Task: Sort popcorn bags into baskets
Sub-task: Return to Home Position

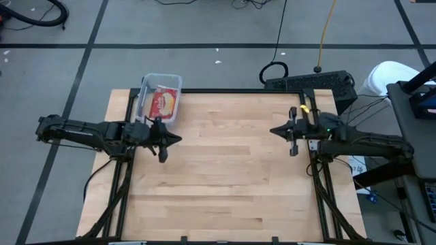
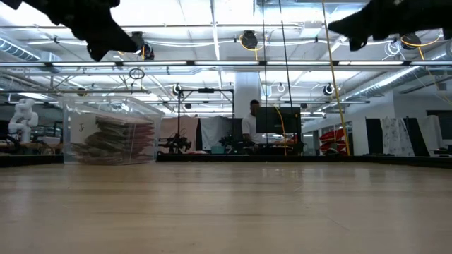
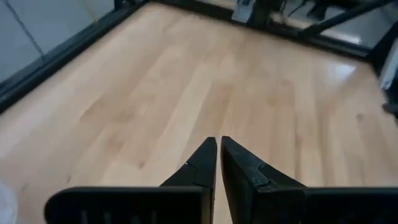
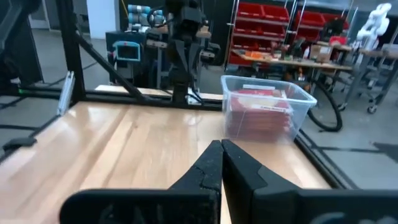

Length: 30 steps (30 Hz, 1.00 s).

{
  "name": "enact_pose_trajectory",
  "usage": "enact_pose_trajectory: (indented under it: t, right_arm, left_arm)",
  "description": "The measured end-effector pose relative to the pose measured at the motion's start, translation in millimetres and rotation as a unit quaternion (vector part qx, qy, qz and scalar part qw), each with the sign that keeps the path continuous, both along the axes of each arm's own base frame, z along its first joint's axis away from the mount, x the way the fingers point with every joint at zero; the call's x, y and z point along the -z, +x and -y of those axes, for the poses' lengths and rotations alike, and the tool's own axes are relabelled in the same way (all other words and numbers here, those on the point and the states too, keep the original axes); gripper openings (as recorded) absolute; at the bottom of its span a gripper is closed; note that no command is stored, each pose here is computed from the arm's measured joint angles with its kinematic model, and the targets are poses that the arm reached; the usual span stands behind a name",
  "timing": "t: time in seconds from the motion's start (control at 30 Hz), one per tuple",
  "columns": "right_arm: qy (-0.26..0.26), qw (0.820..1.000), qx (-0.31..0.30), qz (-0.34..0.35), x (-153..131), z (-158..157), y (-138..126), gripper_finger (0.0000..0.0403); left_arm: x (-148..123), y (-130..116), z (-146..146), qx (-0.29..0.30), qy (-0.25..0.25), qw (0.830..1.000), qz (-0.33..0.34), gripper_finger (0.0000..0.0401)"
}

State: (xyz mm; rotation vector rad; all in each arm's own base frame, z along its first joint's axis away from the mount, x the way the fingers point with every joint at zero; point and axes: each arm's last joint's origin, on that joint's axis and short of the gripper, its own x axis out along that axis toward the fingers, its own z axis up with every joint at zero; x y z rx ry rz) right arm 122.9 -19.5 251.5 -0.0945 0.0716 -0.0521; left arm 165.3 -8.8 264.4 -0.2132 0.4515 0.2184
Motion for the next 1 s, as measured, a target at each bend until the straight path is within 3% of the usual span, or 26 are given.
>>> enact_pose_trajectory:
  t: [0.1,0.3,0.53,1.0]
  right_arm:
    - [-0.016,1.0,-0.002,0.011,16,0,2,0.0]
    - [-0.028,0.998,-0.001,0.048,37,0,2,0.0]
    - [-0.02,0.999,-0.001,0.034,54,0,0,0.0]
    - [-0.005,0.998,-0.01,0.054,65,-5,-7,0.0]
  left_arm:
    - [6,-1,0,0.006,0.018,1.0,-0.021,0.0021]
    - [18,-5,0,0.023,0.048,0.998,0.042,0.0006]
    - [36,-13,-1,0.02,0.055,0.995,0.082,0.0003]
    - [37,-28,-4,-0.004,0.075,0.992,0.104,0.0002]
